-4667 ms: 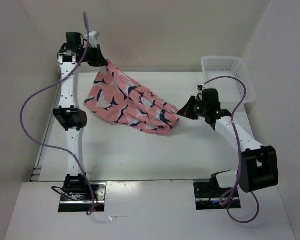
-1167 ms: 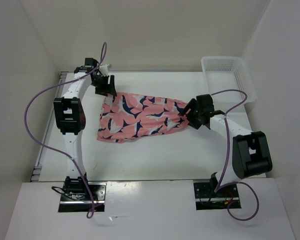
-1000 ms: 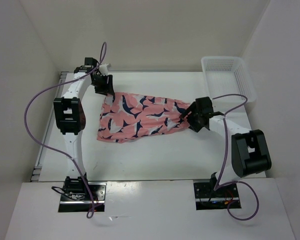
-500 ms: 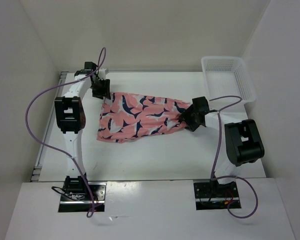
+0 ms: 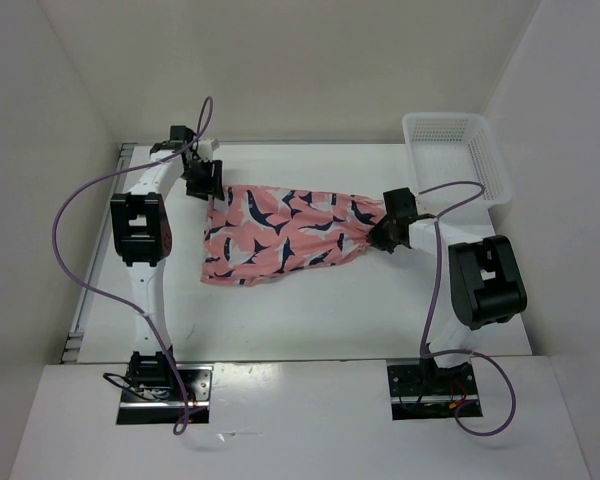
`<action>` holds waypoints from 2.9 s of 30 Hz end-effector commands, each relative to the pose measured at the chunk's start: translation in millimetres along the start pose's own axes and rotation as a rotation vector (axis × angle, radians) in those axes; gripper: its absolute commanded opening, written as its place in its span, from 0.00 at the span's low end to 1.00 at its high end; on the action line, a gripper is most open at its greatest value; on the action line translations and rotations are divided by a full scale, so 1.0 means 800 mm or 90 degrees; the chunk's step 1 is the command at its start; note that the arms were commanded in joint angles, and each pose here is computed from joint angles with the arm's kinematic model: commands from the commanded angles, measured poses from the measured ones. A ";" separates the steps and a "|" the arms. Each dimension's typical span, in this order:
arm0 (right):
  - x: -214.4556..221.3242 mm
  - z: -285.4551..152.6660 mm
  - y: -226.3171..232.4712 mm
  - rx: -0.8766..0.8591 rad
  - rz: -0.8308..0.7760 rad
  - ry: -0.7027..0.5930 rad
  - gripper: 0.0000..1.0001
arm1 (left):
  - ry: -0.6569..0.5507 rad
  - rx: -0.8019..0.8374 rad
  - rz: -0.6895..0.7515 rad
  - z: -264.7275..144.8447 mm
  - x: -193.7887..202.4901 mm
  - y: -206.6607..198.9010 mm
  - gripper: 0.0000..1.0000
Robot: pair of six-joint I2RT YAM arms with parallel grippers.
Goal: Fold and stack the shorts
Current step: Fold the shorts
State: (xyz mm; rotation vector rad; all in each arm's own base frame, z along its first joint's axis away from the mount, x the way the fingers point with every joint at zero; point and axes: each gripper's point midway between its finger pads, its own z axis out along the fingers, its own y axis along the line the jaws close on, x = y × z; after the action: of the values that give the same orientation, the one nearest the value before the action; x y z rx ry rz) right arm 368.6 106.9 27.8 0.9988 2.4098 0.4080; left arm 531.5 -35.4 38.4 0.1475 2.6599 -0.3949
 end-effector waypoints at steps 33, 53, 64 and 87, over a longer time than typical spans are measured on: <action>0.054 -0.099 0.257 0.049 -0.935 -0.241 0.00 | 0.039 0.044 0.069 -0.005 0.023 -0.092 0.77; 0.208 -0.129 0.346 -0.203 -1.063 -0.189 0.00 | 0.126 0.088 -0.036 0.003 0.085 -0.043 0.50; 0.245 -0.166 0.386 -0.398 -1.096 -0.115 0.00 | 0.128 0.164 -0.040 0.013 0.076 -0.070 0.02; 0.299 -0.229 0.444 -0.578 -0.944 -0.080 0.68 | -0.087 0.021 -0.033 -0.098 -0.071 0.034 0.64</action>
State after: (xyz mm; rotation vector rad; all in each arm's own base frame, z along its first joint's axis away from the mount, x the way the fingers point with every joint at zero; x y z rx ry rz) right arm 324.3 506.9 157.8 -1.2510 1.9728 0.5790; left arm 541.5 -6.3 77.0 0.0638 2.6198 -0.5276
